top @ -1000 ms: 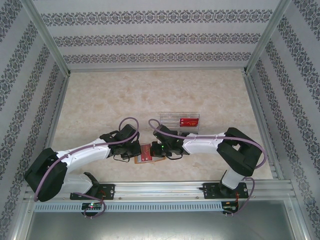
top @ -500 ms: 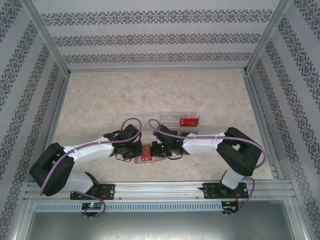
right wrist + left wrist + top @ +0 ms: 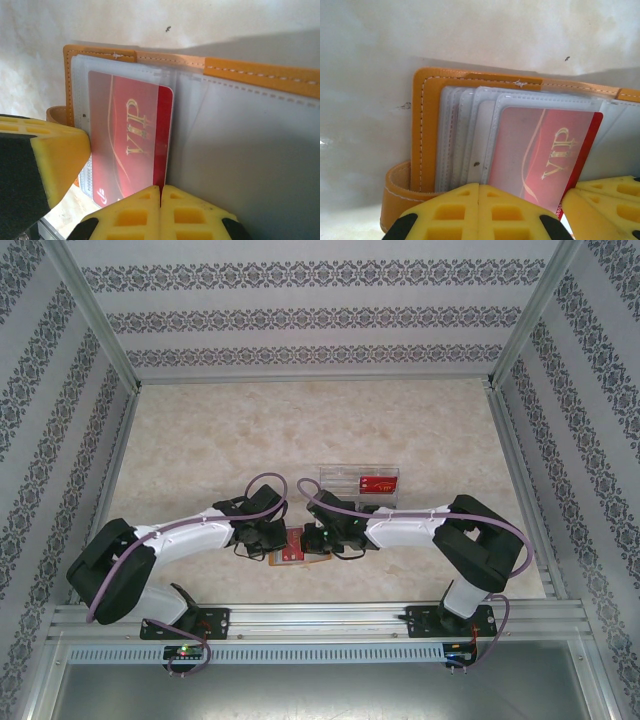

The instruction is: Take the credit cards out of the card holder

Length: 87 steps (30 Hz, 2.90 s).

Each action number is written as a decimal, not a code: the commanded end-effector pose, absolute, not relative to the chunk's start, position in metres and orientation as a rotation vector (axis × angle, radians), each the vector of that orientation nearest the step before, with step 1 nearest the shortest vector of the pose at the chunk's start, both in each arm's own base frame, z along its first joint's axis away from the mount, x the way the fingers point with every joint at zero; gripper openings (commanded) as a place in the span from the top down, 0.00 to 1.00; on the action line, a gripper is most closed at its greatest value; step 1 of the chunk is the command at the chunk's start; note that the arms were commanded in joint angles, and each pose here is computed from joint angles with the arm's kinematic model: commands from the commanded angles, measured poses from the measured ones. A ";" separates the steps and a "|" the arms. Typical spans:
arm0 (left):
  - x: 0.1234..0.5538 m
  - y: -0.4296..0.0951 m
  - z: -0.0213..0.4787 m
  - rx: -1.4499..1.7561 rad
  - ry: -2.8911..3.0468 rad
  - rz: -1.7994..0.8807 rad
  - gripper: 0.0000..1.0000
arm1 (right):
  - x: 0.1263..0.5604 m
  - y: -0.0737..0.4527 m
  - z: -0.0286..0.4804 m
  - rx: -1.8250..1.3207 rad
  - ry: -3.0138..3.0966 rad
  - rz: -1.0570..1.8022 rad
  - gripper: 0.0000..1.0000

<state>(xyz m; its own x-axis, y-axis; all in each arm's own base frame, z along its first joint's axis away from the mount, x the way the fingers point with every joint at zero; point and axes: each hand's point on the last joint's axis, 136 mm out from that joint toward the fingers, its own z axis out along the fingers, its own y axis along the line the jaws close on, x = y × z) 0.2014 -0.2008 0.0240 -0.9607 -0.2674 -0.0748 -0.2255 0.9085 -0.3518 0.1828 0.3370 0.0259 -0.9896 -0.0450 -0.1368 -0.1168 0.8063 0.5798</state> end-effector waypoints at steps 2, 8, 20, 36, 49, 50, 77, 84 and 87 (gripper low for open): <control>0.179 -0.155 -0.008 -0.471 3.035 -0.180 1.00 | 0.181 0.322 0.017 -0.088 2.901 0.880 1.00; 0.178 -0.154 -0.009 -0.472 3.042 -0.171 1.00 | 0.181 0.317 0.015 -0.074 2.906 0.863 1.00; 0.181 -0.160 -0.005 -0.455 3.035 -0.213 1.00 | 0.184 0.327 0.029 -0.107 2.862 0.953 1.00; 0.181 -0.159 -0.005 -0.450 3.034 -0.205 1.00 | 0.181 0.303 0.014 -0.030 2.901 0.880 1.00; 0.181 -0.160 -0.004 -0.448 3.036 -0.212 1.00 | 0.185 0.311 0.025 -0.040 2.860 0.962 0.81; 0.182 -0.161 -0.004 -0.447 3.036 -0.214 1.00 | 0.186 0.313 0.026 -0.040 2.854 0.975 0.77; 0.182 -0.162 -0.004 -0.437 3.041 -0.213 1.00 | 0.186 0.303 0.003 0.045 2.896 0.996 0.95; 0.182 -0.161 -0.004 -0.437 3.042 -0.207 1.00 | 0.183 0.291 -0.001 0.068 2.900 0.977 1.00; 0.181 -0.160 -0.004 -0.437 3.042 -0.207 1.00 | 0.184 0.284 0.000 0.080 2.897 0.966 1.00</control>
